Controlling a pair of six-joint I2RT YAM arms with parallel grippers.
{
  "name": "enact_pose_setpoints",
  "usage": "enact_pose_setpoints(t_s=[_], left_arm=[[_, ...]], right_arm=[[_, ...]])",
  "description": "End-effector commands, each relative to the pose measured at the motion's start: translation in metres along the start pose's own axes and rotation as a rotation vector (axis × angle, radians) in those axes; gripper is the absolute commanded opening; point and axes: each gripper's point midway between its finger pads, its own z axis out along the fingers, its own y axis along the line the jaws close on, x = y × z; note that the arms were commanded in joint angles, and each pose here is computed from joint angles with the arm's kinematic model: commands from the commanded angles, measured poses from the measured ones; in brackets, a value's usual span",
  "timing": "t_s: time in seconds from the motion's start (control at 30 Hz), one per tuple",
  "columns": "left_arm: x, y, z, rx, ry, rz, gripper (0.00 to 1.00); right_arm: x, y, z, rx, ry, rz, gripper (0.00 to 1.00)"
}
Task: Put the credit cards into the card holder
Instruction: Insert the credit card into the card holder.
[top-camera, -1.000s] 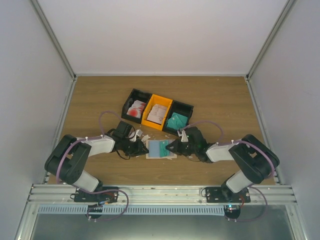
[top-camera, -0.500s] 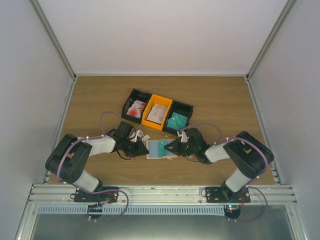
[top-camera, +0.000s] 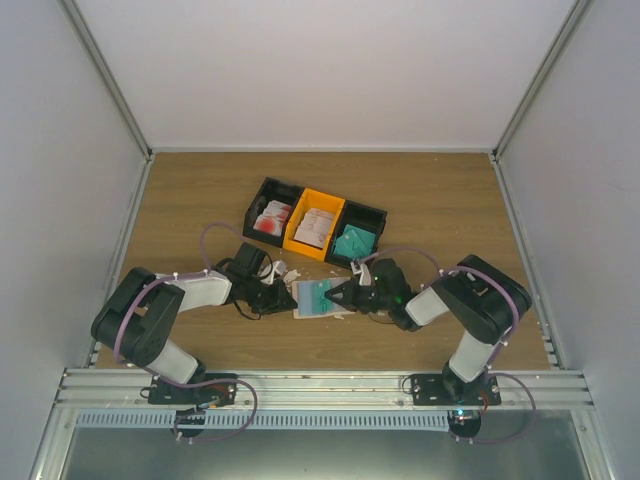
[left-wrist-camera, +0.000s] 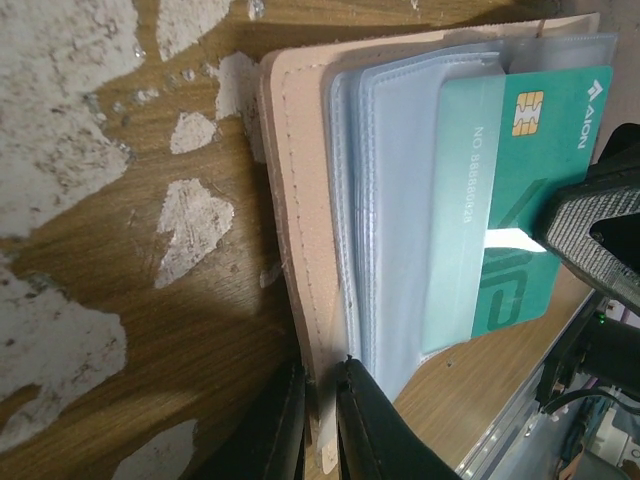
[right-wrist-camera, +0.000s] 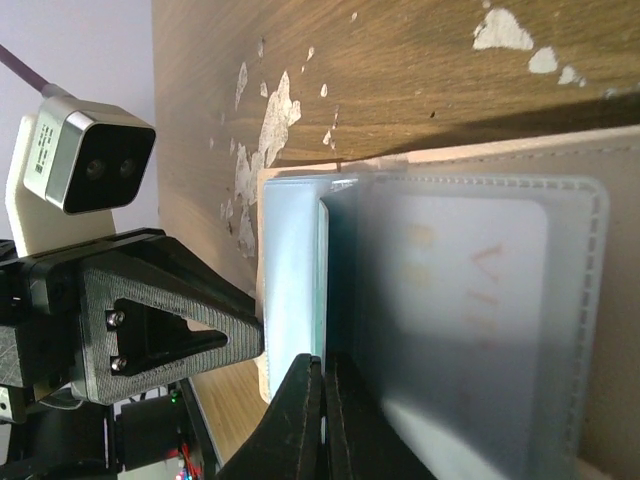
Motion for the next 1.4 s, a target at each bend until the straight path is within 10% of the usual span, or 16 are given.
enact_pose_setpoints(t_s=[0.0,0.4,1.03,1.37], left_arm=[[0.002,-0.003,0.003,0.007,0.005,0.020,0.13],[0.003,-0.004,0.003,0.012,0.007,0.025,0.11],[0.004,-0.010,0.001,0.037,0.006,0.048,0.11],[-0.003,-0.029,-0.008,0.098,-0.028,0.087,0.15]], right_arm=[[0.011,-0.006,0.006,-0.007,0.041,0.023,0.01],[0.014,-0.005,0.016,0.000,0.070,0.015,0.04],[-0.019,0.008,-0.017,0.200,-0.083,-0.071,0.59],[-0.033,0.003,-0.033,0.369,-0.116,-0.112,0.59]])
